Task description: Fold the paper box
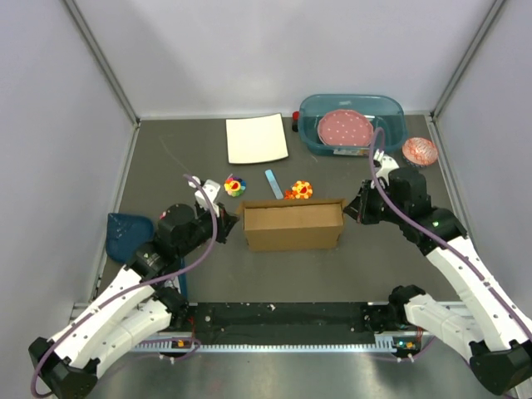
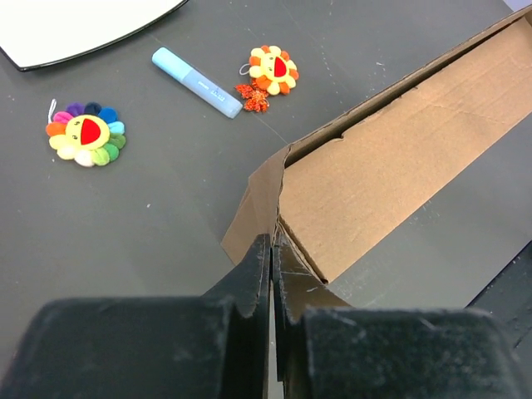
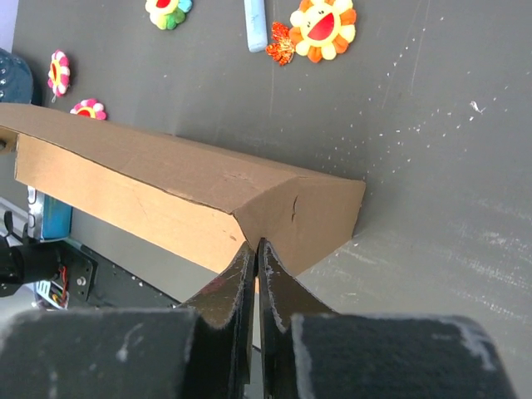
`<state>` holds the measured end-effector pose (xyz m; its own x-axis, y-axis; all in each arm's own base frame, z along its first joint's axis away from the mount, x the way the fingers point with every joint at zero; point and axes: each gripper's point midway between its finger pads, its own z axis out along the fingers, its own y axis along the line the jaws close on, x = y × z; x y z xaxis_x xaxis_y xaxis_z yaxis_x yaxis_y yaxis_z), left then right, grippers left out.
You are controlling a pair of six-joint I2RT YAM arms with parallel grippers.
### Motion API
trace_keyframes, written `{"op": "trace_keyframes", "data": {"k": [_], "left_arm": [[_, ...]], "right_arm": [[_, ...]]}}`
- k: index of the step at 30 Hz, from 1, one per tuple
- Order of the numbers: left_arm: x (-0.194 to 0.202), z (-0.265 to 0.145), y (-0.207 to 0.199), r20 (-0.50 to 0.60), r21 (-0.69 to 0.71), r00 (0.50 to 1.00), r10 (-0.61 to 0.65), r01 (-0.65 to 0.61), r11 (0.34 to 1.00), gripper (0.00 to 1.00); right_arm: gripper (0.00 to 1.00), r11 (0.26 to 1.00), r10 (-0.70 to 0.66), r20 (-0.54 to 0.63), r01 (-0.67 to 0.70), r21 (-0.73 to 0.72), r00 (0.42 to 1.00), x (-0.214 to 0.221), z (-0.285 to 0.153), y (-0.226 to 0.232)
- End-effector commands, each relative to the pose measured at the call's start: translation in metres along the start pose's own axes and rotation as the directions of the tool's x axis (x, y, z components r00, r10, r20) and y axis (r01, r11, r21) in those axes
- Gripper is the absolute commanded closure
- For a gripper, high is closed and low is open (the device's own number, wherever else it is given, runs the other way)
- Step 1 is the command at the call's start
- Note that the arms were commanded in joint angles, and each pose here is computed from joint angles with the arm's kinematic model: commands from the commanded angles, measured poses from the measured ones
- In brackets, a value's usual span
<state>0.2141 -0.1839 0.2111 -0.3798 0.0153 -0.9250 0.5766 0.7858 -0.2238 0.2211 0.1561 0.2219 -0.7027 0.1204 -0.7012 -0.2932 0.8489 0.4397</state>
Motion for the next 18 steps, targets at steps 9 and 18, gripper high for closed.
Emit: {"op": "trace_keyframes", "data": {"k": [9,18], "left_arm": [[-0.020,0.006,0.001,0.047,-0.021,0.999,-0.004,0.005,1.000,1.00],[-0.020,0.006,0.006,0.035,-0.047,0.999,0.008,-0.006,0.999,1.00]], "right_arm": [[1.00,0.995,0.045,0.053,-0.040,-0.093,0.998,-0.031,-0.018,0.033],[0.91,1.000,0.003,0.050,-0.002,-0.023,0.999,-0.028,-0.019,0.019]]}}
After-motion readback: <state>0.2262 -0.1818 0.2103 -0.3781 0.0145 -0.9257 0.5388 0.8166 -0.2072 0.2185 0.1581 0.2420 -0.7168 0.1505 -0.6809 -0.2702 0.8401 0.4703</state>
